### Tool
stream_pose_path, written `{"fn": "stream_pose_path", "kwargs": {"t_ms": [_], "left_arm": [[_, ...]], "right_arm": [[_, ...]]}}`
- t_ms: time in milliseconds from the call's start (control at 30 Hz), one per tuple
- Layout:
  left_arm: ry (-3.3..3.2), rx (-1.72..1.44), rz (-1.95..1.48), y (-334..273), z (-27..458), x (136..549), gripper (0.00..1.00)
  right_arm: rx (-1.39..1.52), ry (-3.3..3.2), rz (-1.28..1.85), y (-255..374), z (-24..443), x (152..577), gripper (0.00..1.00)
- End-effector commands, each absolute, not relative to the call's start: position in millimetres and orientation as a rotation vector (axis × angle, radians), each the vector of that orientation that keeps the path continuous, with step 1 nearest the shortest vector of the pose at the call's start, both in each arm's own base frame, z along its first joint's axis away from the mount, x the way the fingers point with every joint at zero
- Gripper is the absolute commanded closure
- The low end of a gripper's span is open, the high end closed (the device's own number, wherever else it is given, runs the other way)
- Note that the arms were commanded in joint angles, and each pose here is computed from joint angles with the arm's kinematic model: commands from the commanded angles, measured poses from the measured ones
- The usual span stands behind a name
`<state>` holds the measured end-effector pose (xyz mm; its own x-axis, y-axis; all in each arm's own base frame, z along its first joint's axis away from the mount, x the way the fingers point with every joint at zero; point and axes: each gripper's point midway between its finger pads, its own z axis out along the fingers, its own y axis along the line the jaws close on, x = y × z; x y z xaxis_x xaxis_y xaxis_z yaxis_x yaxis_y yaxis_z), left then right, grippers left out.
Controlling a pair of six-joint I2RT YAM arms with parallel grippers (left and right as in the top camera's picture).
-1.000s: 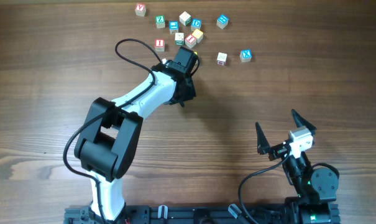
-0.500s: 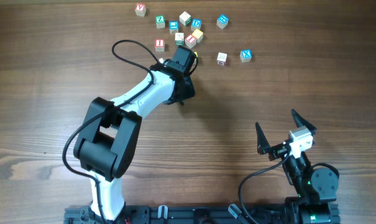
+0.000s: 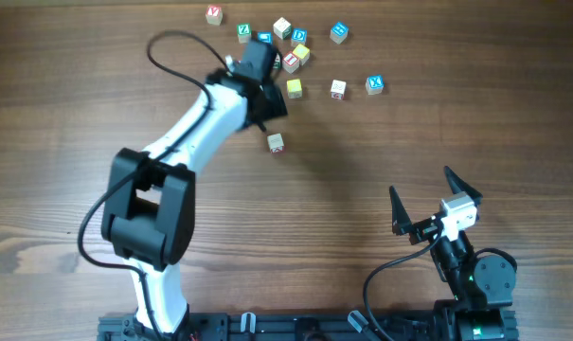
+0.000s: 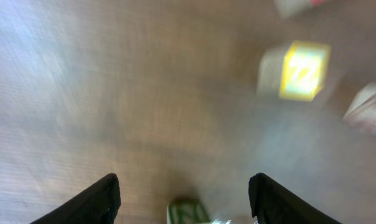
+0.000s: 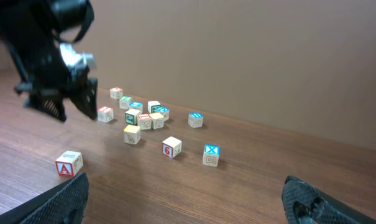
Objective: Form a circle
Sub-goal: 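Lower the N block onto the table and open the left gripper, then grasp the red I block with the left gripper and lift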
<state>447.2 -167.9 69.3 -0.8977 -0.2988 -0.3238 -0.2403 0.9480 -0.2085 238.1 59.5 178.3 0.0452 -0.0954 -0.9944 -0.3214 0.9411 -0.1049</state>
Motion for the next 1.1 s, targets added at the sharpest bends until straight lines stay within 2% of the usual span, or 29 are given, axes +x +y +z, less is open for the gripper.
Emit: {"fn": "stream_pose_path", "kwargs": {"t_ms": [0,200,300,633,933,1067], "left_arm": [[2.606,-0.352,-0.247,-147.3,132.8,491.6,0.96],[2.438,-0.365,-0.266,-118.0,206.0,528.8,0.96],[2.404,-0.277,-0.246,-117.0,212.1,538.0,0.96],[2.464,-0.153,-0.181,-123.3,144.9,565.0,0.96],[2.564,-0.117,-0.137,-124.5,75.4,570.5,0.96],[2.555,-0.117,-0.140,-126.2,62.8,577.4,0.95]], "right_arm": [[-0.340,1.516,0.174,59.2,179.9,237.6,0.00],[-0.340,1.516,0.174,59.2,179.9,237.6,0.00],[-0.340,1.516,0.174,59.2,179.9,237.6,0.00],[-0.340,1.516,0.174,59.2,179.9,237.6,0.00],[-0.340,1.516,0.174,59.2,179.9,237.6,0.00],[-0.340,1.516,0.174,59.2,179.9,237.6,0.00]]}}
